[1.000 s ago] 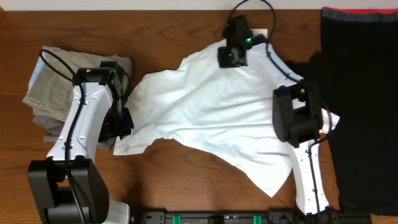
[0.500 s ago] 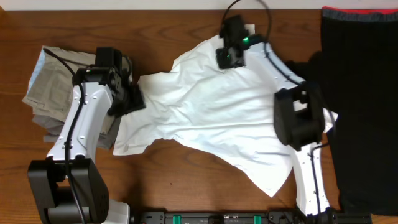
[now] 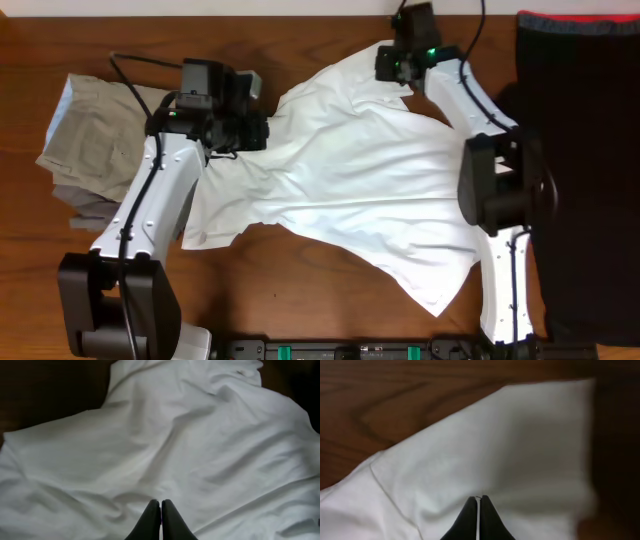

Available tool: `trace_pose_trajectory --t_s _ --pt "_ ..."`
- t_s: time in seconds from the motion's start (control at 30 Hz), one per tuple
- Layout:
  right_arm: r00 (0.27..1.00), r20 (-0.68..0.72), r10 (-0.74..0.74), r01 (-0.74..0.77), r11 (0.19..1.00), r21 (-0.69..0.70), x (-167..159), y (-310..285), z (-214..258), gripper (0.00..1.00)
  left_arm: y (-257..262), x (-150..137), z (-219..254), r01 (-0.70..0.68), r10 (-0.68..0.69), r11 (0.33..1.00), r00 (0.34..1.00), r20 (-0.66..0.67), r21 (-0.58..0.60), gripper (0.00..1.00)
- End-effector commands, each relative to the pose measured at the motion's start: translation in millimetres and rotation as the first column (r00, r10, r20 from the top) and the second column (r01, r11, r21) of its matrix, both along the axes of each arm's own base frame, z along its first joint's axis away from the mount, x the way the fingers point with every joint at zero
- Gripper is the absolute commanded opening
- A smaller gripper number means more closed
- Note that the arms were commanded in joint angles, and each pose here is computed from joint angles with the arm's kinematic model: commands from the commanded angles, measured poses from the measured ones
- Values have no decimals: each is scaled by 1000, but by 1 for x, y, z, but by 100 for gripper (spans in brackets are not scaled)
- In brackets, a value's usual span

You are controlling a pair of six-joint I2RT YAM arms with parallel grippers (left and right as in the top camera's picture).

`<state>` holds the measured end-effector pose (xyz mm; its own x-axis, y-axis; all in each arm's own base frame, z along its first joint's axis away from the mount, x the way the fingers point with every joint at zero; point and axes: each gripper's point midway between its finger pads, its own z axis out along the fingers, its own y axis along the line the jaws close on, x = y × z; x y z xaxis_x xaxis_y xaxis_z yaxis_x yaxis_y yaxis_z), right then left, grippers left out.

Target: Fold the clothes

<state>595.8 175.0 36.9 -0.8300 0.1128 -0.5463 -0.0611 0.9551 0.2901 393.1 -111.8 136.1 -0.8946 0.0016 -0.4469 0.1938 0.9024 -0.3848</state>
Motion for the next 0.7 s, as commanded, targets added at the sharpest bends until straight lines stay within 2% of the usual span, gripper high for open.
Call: trace_pose_trajectory --t_s 0.0,0.2,0.33,0.57,0.67 --pt "996 -84 9 0 994 112 -11 33 -37 3 -1 -2 0 29 -29 1000 1000 4 6 6" --pt "991 -132 -8 29 987 156 -20 68 -82 3 0 -5 -2 29 -29 1000 1000 -9 6 6" --pt "995 -100 22 -2 981 192 -25 105 -91 5 0 -5 -2 29 -29 1000 1000 -10 6 6" --pt "977 27 210 -207 927 314 -44 195 -59 6 0 -5 -2 29 -29 1000 1000 -10 6 6" --pt "938 109 328 -345 895 283 -52 221 -42 6 0 -5 -2 29 -29 1000 1000 -10 6 8"
